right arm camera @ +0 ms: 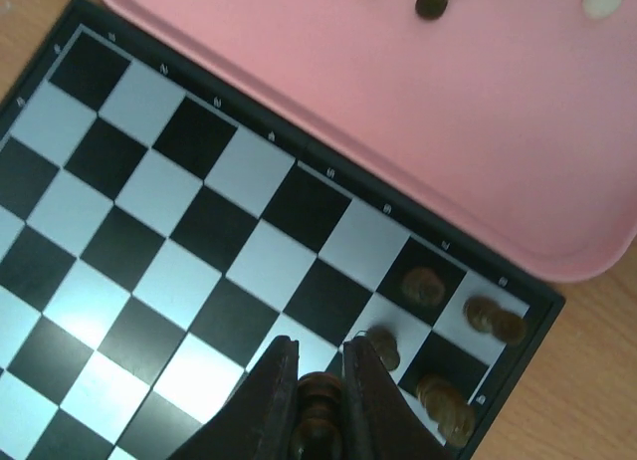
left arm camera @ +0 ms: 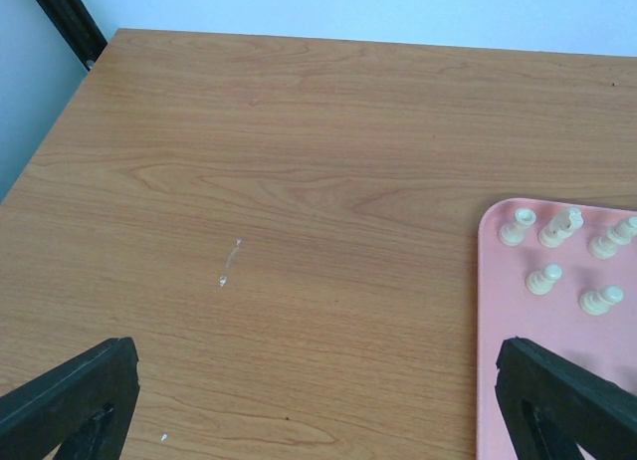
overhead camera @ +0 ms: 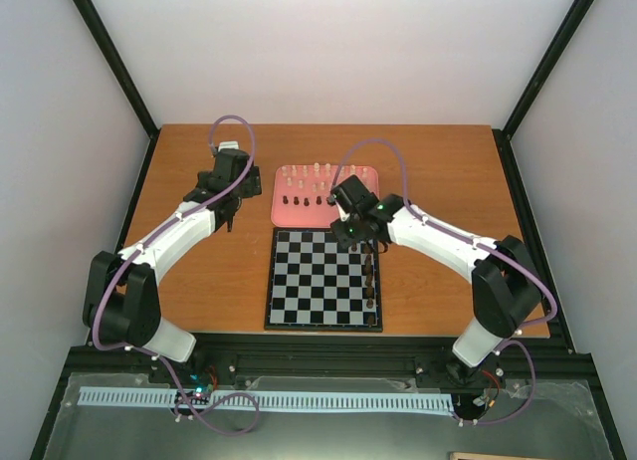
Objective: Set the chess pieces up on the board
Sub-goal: Place the chess piece on the chessboard.
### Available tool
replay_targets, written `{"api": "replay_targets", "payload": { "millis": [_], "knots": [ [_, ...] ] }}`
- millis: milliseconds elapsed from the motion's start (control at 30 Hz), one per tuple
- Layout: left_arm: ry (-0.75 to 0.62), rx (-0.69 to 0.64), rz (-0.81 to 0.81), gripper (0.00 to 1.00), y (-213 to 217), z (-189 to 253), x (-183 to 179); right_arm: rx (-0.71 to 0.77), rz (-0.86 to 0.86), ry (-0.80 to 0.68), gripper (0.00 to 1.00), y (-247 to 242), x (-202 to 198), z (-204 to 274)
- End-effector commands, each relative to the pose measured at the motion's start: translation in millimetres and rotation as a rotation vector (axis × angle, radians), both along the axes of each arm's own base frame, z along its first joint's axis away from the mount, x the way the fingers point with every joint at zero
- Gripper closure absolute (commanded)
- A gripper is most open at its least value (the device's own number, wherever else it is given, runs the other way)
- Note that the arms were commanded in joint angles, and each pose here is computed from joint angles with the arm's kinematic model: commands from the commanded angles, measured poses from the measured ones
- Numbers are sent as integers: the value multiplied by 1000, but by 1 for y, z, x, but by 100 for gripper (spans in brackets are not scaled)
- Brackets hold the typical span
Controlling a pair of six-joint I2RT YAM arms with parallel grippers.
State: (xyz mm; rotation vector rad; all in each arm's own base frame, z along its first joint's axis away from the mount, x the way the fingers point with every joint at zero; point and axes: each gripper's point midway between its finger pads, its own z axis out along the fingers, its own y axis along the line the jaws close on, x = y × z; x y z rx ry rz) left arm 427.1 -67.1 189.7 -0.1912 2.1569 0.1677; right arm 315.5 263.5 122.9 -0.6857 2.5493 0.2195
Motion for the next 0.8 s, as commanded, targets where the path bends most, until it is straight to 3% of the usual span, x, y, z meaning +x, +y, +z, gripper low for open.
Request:
{"api": "replay_targets", "payload": {
  "millis": [0,233,767],
  "knots": [
    [-60,-18,1,0,0,22,4,-16,-20,18,90,-6,-14,-12],
    [-56,-16,2,0,0,20,4,-57,-27,58,90,-13,-20,-42],
    [-49,-11,4,0,0,17,7,-68,-26,97,90,-20,-32,-62]
  ]
}}
